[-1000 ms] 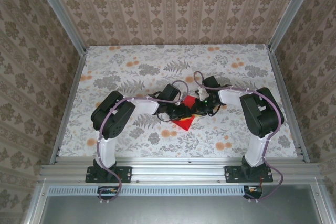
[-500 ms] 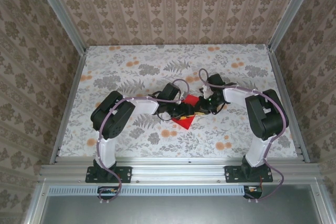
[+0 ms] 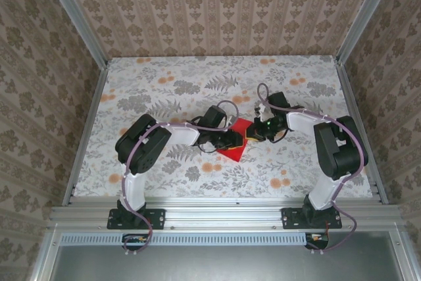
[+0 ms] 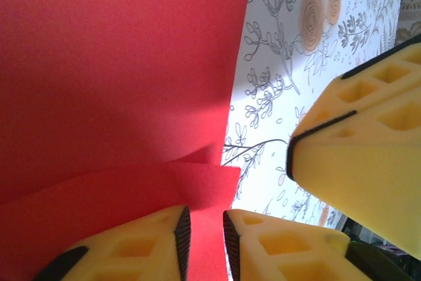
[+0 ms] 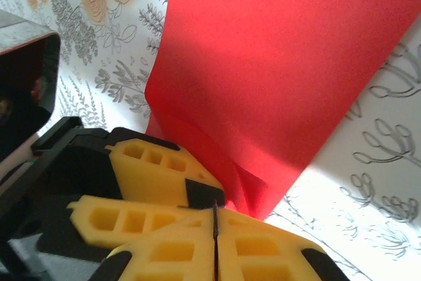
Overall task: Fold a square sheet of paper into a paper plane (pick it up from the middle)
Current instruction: Fold the triangle a second time at the center of the table.
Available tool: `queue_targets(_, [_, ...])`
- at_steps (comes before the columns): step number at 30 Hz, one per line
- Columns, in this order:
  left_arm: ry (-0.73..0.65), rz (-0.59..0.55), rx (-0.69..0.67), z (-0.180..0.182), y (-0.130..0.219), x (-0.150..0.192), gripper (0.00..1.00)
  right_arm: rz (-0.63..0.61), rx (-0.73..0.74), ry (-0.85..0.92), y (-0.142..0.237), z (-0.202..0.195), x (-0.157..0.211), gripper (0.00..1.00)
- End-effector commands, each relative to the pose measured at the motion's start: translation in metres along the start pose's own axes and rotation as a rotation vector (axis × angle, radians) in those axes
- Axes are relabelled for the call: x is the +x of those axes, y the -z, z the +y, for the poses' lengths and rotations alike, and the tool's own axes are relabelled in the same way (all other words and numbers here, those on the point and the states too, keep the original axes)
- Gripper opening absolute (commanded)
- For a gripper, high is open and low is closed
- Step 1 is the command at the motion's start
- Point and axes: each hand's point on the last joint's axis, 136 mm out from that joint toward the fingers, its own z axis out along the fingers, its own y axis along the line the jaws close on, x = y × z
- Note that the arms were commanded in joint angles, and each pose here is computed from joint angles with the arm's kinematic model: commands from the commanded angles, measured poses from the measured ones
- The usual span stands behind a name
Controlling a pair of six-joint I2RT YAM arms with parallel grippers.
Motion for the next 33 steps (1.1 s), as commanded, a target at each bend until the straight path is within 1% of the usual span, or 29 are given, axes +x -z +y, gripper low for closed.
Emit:
queue_targets(1, [0.004,0.029,-0.036,0.016,-0.006,0.012,0.26,0.004,-0.055,-0.019,0.001,0.008,0.0,0.09])
queue_targets(7, [0.005,0.029,-0.038,0.018,-0.008,0.013,0.17,0.031,-0.058,-0.036,-0.005,0.004,0.008,0.08])
queue_targets(13, [0.007,0.028,-0.043,0.021,-0.009,0.013,0.13,0.061,-0.053,-0.042,-0.014,0.0,0.016,0.07])
queue_targets(18, [0.006,0.023,-0.041,0.02,-0.009,0.011,0.12,0.081,-0.037,-0.042,-0.024,-0.004,0.021,0.06])
queue_targets(27, [0.004,0.026,-0.037,0.019,-0.009,0.012,0.11,0.089,0.049,-0.034,-0.034,-0.023,0.021,0.06])
queue_targets(33, [-0.003,0.023,-0.019,0.012,-0.008,0.009,0.11,0.103,0.099,-0.028,-0.038,-0.034,0.022,0.06])
